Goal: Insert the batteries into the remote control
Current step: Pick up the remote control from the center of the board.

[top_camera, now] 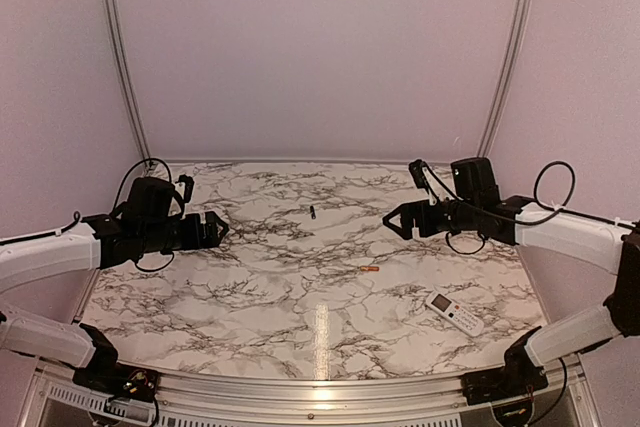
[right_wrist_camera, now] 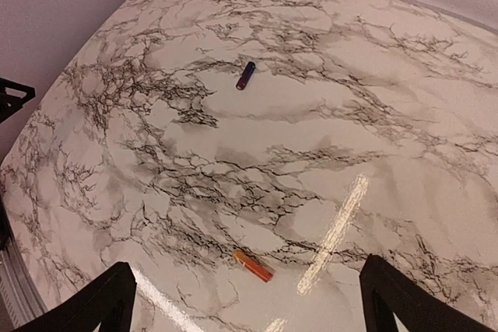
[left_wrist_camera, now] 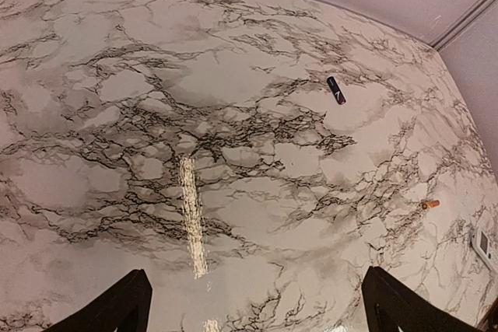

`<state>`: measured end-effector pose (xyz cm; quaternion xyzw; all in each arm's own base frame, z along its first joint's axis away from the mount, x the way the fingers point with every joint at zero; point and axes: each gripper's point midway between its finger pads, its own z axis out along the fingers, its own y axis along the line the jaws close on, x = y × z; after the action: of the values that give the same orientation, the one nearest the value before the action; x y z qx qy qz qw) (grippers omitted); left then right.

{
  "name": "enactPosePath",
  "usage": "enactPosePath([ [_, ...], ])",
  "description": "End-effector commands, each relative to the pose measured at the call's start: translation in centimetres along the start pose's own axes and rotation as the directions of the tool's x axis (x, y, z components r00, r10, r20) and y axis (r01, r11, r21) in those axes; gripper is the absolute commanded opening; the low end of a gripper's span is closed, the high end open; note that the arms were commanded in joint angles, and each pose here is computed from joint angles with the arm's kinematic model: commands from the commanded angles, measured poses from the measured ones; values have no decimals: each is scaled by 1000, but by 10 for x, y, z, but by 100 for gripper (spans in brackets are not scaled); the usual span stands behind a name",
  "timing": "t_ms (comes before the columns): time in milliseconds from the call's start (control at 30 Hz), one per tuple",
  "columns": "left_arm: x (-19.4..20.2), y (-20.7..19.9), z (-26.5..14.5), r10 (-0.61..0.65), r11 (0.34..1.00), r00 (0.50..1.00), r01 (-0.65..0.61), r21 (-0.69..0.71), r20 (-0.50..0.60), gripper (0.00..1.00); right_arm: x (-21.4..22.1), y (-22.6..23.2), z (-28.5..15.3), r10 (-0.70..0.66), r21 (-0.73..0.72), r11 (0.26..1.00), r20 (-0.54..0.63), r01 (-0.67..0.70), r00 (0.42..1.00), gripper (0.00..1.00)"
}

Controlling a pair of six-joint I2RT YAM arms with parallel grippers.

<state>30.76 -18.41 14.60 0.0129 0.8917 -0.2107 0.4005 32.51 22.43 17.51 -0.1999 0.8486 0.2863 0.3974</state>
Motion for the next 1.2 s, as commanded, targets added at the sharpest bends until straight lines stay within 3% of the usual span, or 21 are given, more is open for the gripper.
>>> enactPosePath([
  [0, -9, -9, -1, -8, 1000, 1000, 8, 27, 23, 99, 20, -20, -7, 57, 158, 987, -156, -32, 986, 99],
  [300, -16, -18, -6, -32, 998, 999, 30, 57, 41, 99, 99, -32, -39, 289, 302, 933, -300, -197, 909, 99],
  [633, -18, -27, -11, -53, 995, 997, 48, 92, 50, 99, 154, -36, -51, 432, 415, 869, -367, -270, 824, 99],
  [733, -18, -31, -12, -54, 992, 997, 47, 113, 58, 99, 150, -43, -59, 428, 478, 846, -346, -236, 835, 99],
  [1167, -24, -43, -21, -60, 982, 995, 46, 181, 77, 99, 182, -48, -75, 429, 588, 803, -464, -93, 775, 99],
])
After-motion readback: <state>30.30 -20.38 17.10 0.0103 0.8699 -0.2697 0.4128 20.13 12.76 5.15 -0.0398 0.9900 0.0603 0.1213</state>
